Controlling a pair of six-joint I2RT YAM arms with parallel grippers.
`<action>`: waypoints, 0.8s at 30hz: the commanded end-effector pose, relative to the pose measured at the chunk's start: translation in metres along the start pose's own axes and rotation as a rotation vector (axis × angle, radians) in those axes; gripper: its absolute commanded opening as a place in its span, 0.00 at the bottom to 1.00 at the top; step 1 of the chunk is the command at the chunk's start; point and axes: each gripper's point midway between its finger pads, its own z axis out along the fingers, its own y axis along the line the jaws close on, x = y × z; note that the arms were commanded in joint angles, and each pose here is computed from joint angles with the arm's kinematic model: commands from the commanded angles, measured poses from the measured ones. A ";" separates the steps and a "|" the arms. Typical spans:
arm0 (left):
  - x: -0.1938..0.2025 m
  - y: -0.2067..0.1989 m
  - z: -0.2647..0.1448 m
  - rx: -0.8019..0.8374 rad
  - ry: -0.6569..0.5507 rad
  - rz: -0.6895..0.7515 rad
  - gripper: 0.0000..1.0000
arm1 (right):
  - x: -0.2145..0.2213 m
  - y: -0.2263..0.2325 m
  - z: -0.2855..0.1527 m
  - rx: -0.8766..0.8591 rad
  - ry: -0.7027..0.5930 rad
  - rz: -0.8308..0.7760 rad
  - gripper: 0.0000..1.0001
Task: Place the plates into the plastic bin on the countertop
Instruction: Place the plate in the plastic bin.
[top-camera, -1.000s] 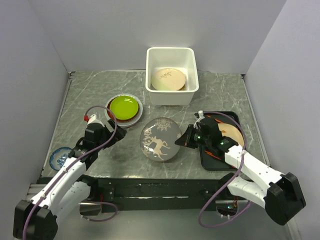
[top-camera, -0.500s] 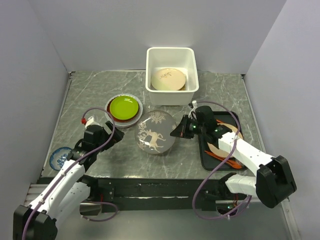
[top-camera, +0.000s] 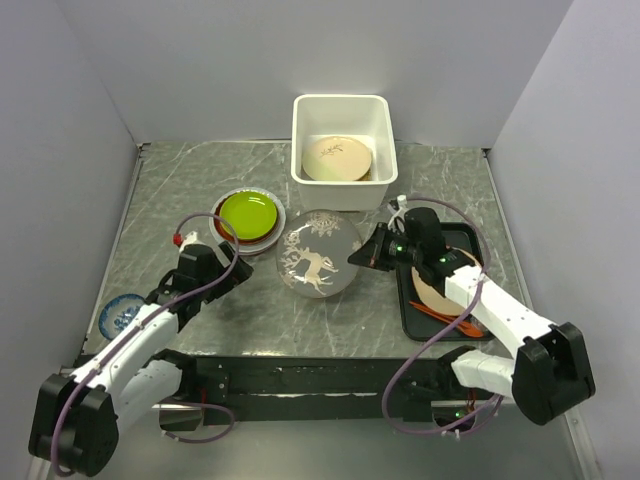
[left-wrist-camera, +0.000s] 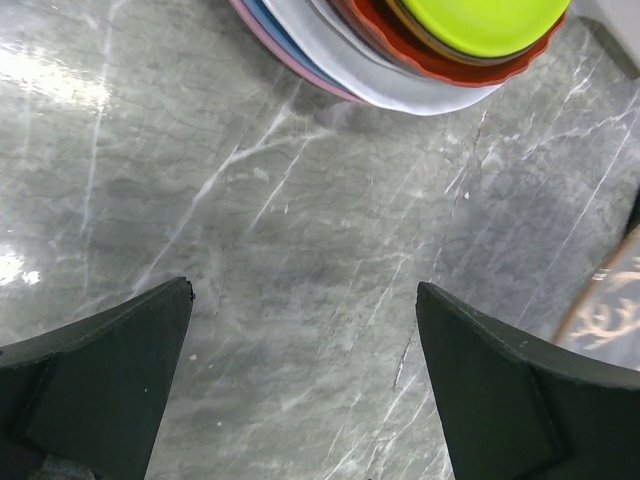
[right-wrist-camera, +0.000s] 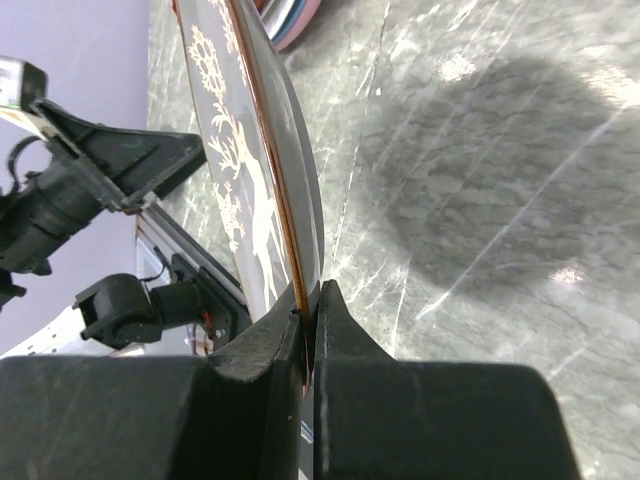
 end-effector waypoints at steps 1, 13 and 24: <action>-0.017 -0.029 0.001 0.090 -0.029 0.026 0.99 | -0.041 0.051 -0.028 -0.159 -0.151 -0.095 0.00; -0.012 -0.027 0.005 0.098 -0.023 0.035 0.99 | -0.106 0.079 -0.035 -0.192 -0.235 -0.116 0.00; -0.009 -0.027 0.009 0.099 -0.002 0.044 0.99 | -0.174 0.093 -0.037 -0.193 -0.309 -0.115 0.00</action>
